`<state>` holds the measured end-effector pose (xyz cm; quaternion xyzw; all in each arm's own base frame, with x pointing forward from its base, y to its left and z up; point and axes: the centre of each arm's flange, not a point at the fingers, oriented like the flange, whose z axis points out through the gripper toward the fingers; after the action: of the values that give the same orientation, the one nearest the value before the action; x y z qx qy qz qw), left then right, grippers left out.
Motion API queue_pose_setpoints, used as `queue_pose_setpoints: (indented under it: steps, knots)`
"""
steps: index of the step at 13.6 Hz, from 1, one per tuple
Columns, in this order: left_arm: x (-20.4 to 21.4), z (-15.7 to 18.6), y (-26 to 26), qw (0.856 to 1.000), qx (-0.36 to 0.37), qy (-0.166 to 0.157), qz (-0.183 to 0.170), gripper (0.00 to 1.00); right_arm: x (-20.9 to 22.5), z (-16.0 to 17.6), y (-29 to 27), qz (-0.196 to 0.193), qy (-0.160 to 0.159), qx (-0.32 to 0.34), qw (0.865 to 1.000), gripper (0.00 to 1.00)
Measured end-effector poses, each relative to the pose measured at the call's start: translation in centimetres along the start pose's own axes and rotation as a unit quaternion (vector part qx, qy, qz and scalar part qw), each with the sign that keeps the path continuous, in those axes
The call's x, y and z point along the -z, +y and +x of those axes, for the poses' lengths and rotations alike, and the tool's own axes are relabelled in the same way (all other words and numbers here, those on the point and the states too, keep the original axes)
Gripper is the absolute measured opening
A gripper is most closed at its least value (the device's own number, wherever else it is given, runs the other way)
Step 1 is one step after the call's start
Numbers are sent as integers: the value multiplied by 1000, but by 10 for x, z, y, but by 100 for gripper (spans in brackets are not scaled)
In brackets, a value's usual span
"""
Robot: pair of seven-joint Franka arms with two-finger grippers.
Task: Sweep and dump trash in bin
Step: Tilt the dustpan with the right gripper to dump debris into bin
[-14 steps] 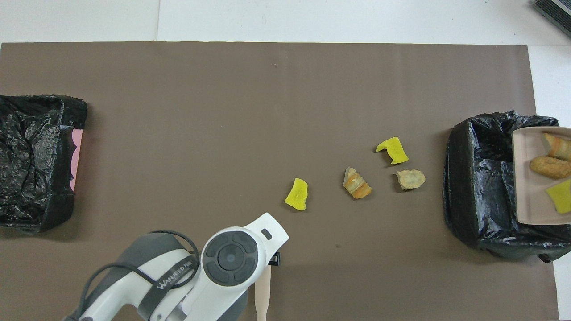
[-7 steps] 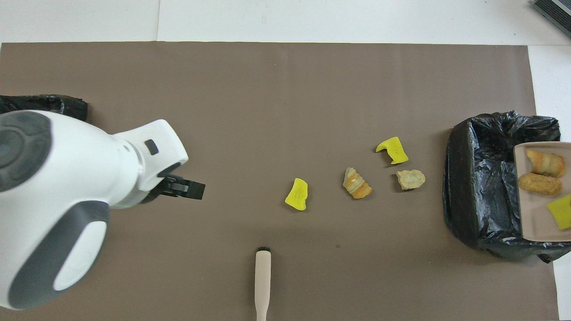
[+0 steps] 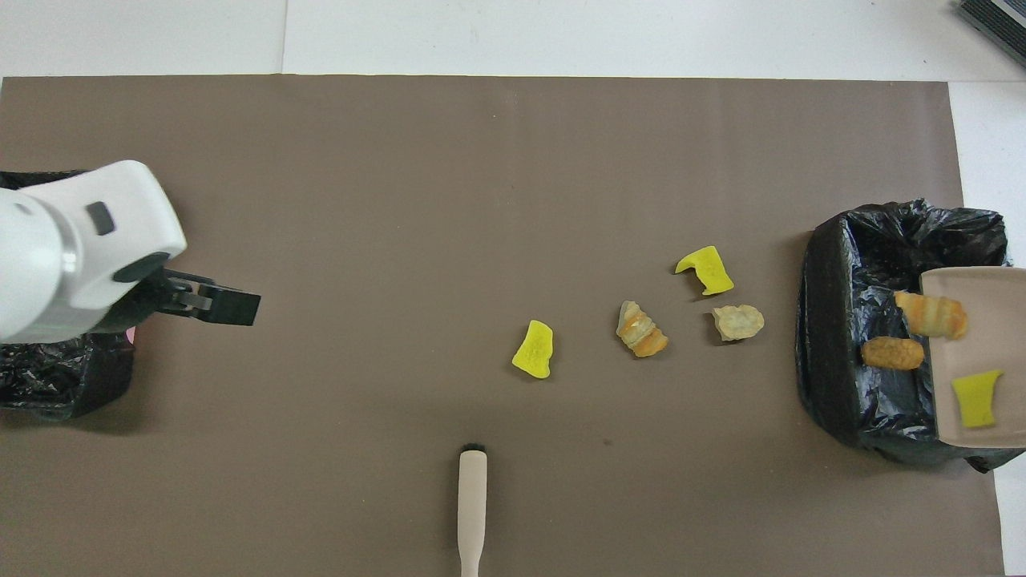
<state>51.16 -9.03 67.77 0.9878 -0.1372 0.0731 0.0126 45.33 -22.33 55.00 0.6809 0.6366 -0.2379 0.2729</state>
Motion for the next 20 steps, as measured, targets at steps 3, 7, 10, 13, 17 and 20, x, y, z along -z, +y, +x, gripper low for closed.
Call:
queue_pose_setpoints:
  steps: [3,7,10,13,17,20]
  knots:
    - [2,11,-19,1000,11,3,2,100,4,0,3,-8,-3,5,1000,32]
    - [-2,25,-26,1000,14,-8,0,100,38,22,20,-46,-49,25,997,32]
    - [1,24,-28,1000,16,-9,1,100,42,19,20,-54,-72,28,996,32]
    - [0,18,-27,999,16,-27,-2,100,34,0,17,-62,-84,47,993,32]
    - [0,6,-34,998,25,-60,-5,100,41,4,17,-58,-82,54,993,32]
    - [-2,1,-38,997,29,-77,-7,100,60,25,21,-52,-75,58,994,32]
